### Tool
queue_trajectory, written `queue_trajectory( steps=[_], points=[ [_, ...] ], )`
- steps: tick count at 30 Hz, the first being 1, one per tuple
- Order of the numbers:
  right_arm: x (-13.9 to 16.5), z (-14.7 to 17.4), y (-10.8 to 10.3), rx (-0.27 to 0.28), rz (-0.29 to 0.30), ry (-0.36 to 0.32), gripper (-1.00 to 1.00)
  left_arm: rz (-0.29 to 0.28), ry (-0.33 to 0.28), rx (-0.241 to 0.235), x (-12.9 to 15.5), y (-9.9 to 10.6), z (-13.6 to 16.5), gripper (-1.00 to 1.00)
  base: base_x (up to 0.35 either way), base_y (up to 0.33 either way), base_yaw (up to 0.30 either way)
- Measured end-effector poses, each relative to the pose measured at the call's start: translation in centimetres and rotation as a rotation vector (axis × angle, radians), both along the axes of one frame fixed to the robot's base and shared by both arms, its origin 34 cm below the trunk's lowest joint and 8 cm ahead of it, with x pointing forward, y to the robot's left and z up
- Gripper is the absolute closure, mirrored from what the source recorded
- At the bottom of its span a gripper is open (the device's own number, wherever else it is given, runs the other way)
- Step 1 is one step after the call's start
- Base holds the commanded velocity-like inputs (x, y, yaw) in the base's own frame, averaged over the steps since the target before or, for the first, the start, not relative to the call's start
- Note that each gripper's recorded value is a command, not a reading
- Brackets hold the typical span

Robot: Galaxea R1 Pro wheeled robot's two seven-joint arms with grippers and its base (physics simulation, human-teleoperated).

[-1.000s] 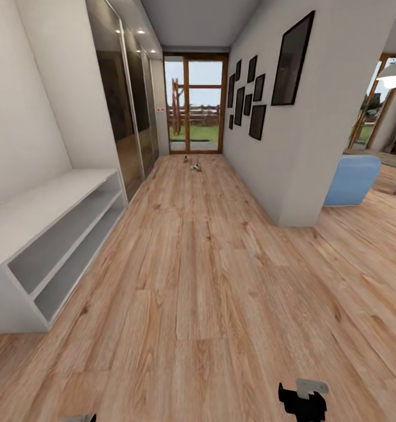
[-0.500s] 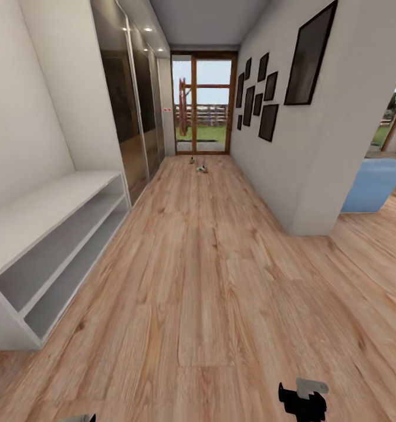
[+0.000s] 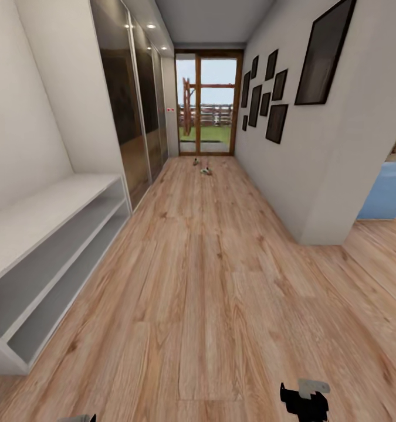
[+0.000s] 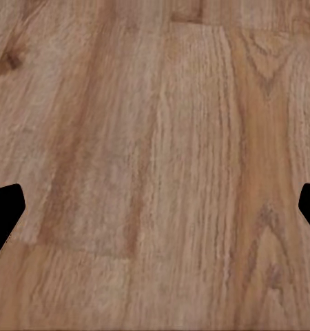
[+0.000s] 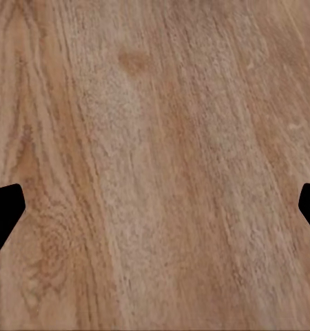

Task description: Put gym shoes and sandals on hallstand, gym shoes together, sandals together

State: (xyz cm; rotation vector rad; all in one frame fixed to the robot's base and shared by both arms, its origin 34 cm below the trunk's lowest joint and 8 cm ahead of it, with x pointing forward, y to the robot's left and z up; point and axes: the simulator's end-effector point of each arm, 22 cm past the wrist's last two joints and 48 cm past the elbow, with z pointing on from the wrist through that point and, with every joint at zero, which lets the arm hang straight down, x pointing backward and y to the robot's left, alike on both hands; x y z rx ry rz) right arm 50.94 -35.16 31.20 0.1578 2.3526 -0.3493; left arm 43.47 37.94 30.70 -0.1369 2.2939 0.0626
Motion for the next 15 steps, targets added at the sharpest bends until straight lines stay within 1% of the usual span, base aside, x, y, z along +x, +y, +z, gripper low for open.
queue_trajectory(
  steps=[15],
  points=[
    [-0.08,-0.06,0.15,0.001,0.003,0.002,-1.0,0.002,-0.001,0.001,0.0,0.12,0.02,-1.0,0.338,0.0,0.0]
  ],
)
